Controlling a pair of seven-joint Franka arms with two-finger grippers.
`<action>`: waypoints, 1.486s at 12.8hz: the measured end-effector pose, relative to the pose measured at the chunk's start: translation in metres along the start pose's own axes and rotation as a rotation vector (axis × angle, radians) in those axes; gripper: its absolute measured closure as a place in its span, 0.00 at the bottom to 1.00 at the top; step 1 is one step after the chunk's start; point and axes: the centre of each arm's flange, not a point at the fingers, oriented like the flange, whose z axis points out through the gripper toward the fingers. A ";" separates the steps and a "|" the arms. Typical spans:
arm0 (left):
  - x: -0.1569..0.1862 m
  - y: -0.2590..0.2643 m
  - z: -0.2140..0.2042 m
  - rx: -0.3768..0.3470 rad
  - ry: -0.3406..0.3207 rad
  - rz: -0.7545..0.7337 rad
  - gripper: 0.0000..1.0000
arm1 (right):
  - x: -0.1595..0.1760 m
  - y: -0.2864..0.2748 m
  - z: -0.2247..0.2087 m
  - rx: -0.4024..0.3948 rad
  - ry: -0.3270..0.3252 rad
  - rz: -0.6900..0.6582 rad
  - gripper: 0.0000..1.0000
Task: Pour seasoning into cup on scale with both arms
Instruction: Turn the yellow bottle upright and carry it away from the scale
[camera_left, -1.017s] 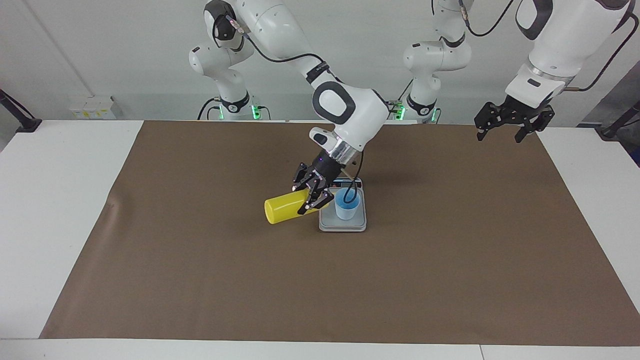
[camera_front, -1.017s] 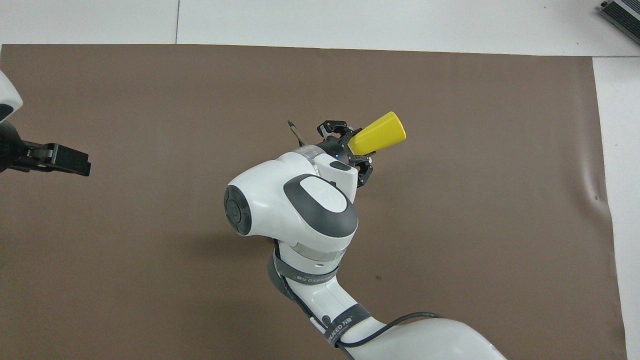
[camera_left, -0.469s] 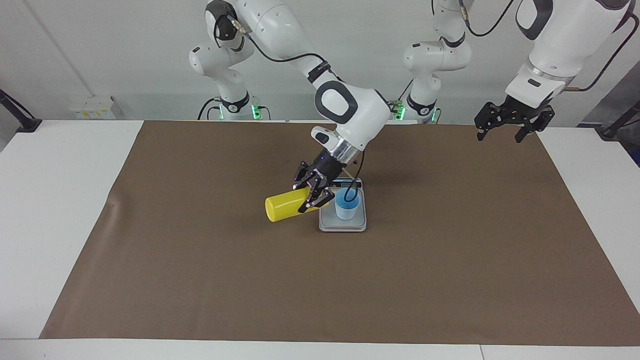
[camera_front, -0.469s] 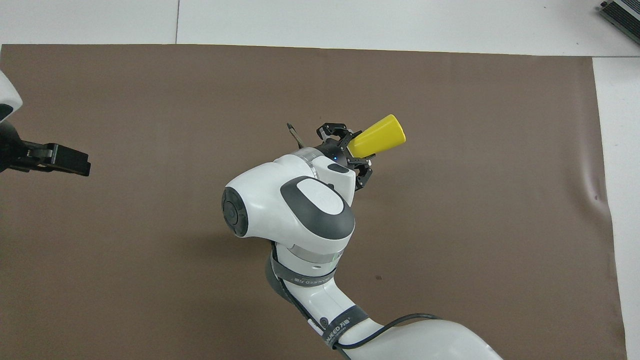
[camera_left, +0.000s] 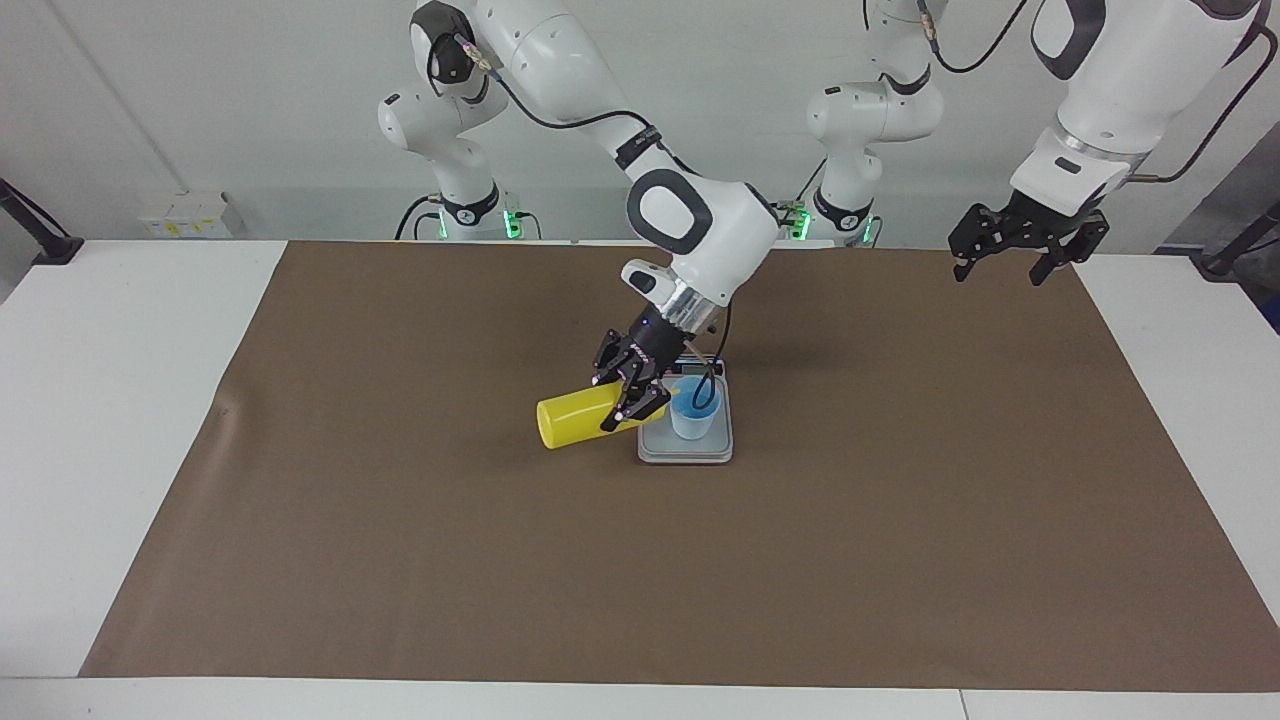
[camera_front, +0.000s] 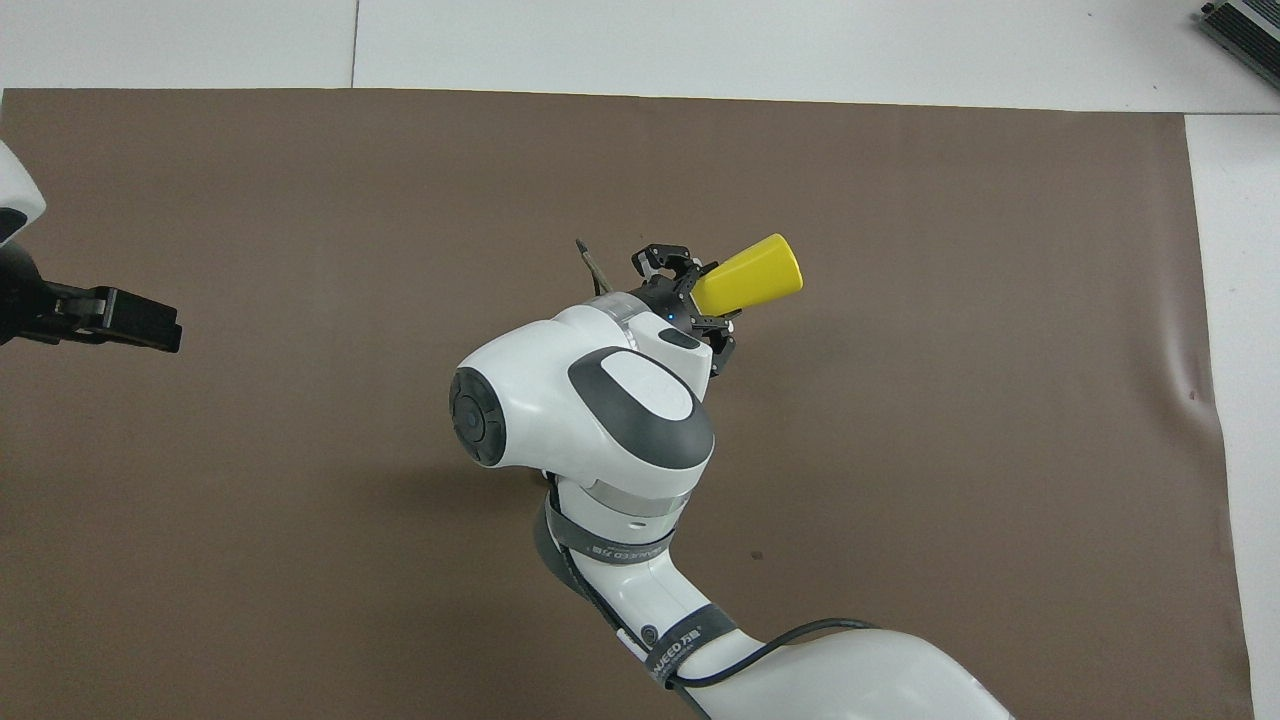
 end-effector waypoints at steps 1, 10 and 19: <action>0.000 0.000 0.000 0.000 0.000 0.000 0.00 | 0.001 0.000 0.001 -0.001 0.000 0.001 0.48; 0.000 0.000 0.000 0.000 0.000 0.000 0.00 | 0.003 -0.001 -0.002 -0.037 -0.065 0.037 0.48; 0.000 0.000 0.000 0.000 0.000 0.000 0.00 | 0.194 0.002 -0.001 -0.227 -0.553 0.431 0.48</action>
